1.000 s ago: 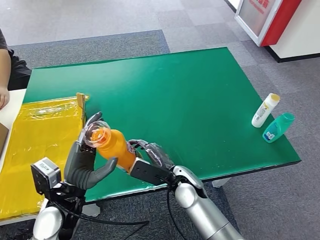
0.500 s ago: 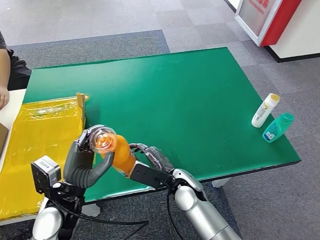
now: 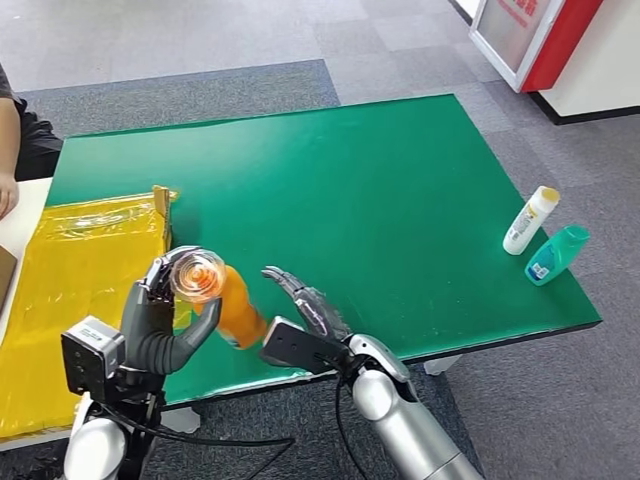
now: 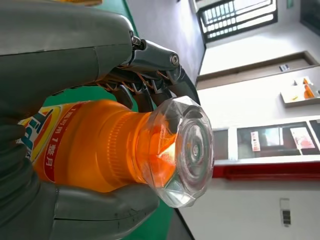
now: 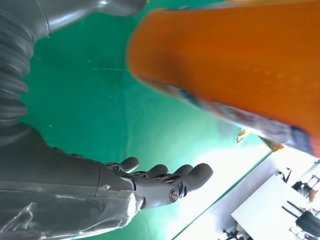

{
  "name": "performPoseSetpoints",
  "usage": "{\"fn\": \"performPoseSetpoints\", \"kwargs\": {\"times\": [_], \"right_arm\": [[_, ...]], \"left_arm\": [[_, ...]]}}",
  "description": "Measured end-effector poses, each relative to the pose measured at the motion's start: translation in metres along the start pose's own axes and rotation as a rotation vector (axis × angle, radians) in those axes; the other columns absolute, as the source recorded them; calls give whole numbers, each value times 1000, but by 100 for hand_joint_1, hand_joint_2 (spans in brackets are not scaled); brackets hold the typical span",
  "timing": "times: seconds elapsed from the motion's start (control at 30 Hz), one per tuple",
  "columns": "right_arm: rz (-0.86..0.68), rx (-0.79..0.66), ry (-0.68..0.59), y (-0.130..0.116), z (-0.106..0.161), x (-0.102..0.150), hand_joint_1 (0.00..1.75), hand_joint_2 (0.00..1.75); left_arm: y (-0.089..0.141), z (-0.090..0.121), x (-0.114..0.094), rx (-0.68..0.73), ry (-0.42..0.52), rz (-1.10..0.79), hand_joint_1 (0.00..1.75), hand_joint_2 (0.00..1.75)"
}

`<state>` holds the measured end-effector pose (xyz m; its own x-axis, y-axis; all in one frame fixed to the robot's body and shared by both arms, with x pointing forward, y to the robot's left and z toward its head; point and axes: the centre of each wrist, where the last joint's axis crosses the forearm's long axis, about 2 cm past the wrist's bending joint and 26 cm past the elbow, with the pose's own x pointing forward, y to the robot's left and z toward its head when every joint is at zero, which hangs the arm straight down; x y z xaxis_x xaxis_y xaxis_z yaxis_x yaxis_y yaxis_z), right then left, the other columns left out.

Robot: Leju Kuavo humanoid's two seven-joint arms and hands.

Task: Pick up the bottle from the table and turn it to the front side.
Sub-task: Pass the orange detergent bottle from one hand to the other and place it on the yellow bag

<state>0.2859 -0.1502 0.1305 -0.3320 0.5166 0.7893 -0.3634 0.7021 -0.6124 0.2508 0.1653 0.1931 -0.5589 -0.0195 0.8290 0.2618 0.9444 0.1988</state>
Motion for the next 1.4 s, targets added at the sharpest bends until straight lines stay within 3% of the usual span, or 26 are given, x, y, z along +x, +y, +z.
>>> {"fn": "performPoseSetpoints", "kwargs": {"times": [0.17,0.37,0.6,0.83,1.07,1.23,1.4], "right_arm": [[-6,-10,13,-2,2,-3,0,175],[-31,-21,17,-4,5,-8,0,175],[-68,-42,5,-9,6,-14,0,175],[-77,-35,8,-12,5,-18,0,175],[-87,-20,22,-9,4,-22,0,175],[-96,-2,31,-6,4,-25,0,175],[-103,11,44,-2,5,-28,0,175]], "left_arm": [[11,-14,15,-5,-18,-149,175,175],[34,-43,25,-111,59,-306,175,175],[71,-63,-4,-369,265,-485,175,175],[103,-56,-47,-540,492,-696,175,175],[119,-37,-78,-630,664,-867,175,175],[122,-28,-91,-677,699,-950,175,175],[121,-22,-100,-667,662,-1054,175,175]]}}
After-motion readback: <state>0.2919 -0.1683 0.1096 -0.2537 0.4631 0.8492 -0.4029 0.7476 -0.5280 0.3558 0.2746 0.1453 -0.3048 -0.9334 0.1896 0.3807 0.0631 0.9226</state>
